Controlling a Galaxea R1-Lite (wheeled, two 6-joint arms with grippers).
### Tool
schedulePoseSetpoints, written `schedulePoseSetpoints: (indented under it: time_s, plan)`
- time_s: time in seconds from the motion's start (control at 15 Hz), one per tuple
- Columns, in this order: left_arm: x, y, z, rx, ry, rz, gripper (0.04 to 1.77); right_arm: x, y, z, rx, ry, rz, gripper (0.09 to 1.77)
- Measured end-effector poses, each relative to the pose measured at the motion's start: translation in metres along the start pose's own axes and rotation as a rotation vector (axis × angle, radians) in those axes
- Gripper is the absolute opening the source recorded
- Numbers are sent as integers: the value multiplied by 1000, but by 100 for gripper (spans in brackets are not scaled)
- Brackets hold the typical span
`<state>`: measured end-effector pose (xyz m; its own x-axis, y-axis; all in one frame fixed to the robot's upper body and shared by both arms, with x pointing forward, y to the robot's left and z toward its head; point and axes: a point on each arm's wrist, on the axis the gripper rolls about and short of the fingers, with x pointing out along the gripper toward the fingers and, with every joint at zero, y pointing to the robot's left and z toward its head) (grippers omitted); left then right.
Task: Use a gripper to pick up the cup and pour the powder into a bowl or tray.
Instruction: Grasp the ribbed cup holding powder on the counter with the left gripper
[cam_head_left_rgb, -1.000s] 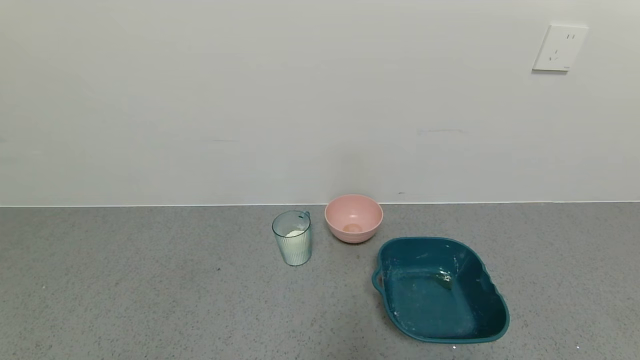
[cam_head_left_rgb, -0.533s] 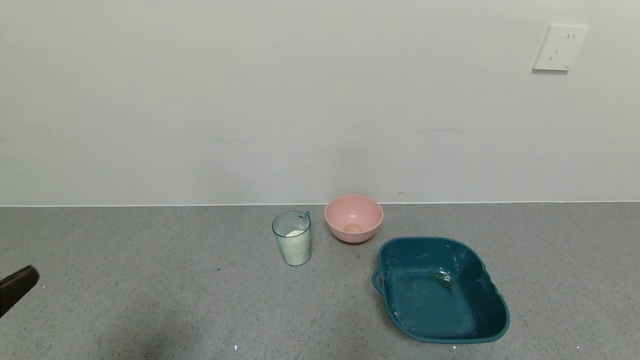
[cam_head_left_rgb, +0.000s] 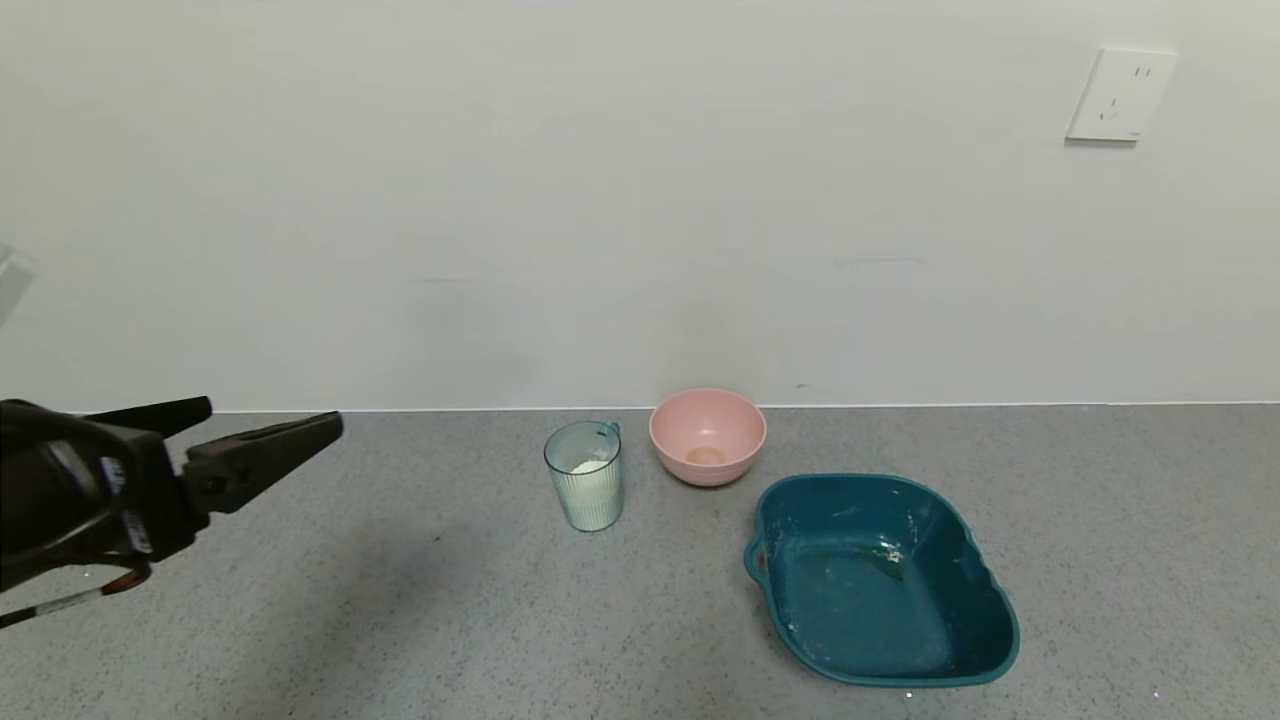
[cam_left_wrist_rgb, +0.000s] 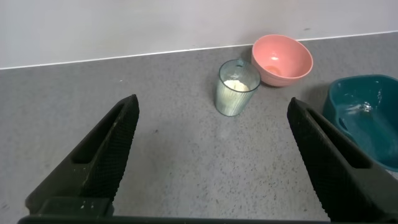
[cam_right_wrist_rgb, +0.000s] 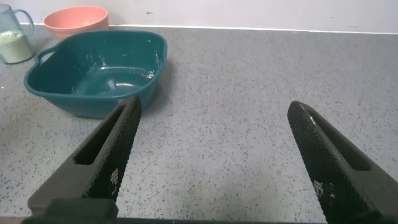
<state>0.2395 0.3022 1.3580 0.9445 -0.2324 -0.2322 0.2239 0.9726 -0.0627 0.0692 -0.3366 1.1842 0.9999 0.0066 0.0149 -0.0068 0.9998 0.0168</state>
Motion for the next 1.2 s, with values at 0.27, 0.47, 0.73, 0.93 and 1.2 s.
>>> schedulePoseSetpoints:
  time_s: [0.27, 0.47, 0.73, 0.93, 1.2]
  plan:
    - [45, -7, -7, 4, 32, -36, 172, 0, 0, 0, 0, 0, 0, 171]
    - [68, -10, -15, 6, 85, -49, 172, 0, 0, 0, 0, 0, 0, 171]
    - [88, -18, -20, 9, 77, -66, 172, 0, 0, 0, 0, 0, 0, 171]
    - [98, -23, -22, 7, 90, -78, 172, 0, 0, 0, 0, 0, 0, 171]
    - [116, -23, -27, 3, 98, -73, 172, 0, 0, 0, 0, 0, 0, 171]
